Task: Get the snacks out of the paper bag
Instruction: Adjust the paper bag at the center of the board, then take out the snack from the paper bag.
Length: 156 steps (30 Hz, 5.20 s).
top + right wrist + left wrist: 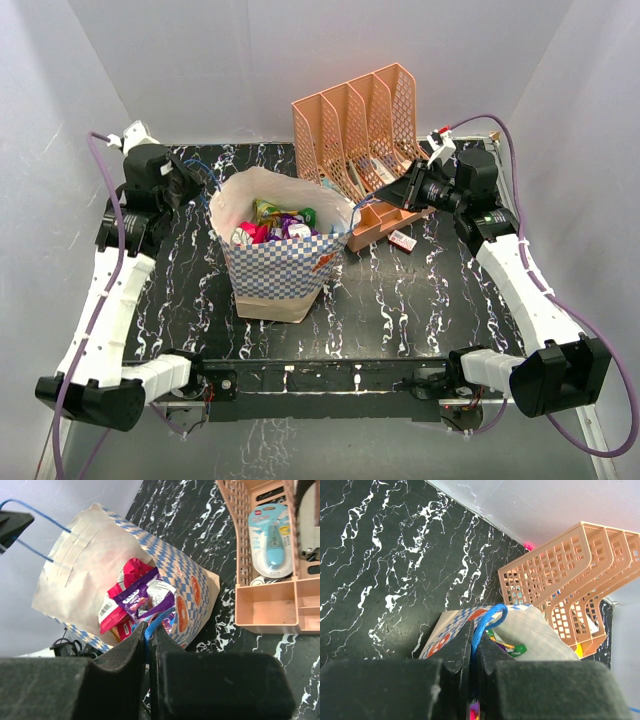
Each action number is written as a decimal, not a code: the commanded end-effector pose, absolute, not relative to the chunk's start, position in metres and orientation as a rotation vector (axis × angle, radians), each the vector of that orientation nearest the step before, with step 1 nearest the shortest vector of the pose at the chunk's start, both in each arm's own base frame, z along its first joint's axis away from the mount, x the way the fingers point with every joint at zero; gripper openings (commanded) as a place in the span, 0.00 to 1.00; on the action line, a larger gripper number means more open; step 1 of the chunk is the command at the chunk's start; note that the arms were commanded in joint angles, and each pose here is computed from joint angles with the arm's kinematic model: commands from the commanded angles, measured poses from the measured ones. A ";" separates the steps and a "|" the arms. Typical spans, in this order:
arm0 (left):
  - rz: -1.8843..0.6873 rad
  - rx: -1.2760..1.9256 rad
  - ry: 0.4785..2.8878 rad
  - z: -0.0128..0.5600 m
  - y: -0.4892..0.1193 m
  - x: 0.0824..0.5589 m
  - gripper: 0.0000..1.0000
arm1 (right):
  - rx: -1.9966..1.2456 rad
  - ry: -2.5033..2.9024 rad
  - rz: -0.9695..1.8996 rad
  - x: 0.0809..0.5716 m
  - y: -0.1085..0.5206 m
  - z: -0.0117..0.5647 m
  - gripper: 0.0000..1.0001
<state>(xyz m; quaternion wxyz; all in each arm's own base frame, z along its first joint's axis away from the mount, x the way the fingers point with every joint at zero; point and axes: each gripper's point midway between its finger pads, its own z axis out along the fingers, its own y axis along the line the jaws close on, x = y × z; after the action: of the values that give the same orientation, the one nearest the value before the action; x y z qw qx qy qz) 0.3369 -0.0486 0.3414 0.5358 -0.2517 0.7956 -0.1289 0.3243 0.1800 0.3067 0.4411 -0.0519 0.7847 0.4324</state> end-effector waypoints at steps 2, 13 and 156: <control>-0.307 -0.559 1.781 0.387 -0.042 0.356 0.00 | -0.272 1.800 1.163 0.311 0.193 0.343 0.08; -0.289 -0.449 1.575 0.473 -0.035 0.388 0.00 | -0.229 1.756 1.325 0.312 0.251 0.357 0.08; -1.459 0.321 1.732 0.401 -0.229 0.229 0.00 | -0.219 1.656 1.051 0.334 0.414 0.273 0.69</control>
<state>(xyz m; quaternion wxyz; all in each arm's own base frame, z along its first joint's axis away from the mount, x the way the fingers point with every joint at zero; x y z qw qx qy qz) 0.2463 -0.2286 0.3650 0.3877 0.0991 0.7190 -0.5682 0.3160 0.3974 0.2303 0.4908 -0.0948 0.7569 0.4209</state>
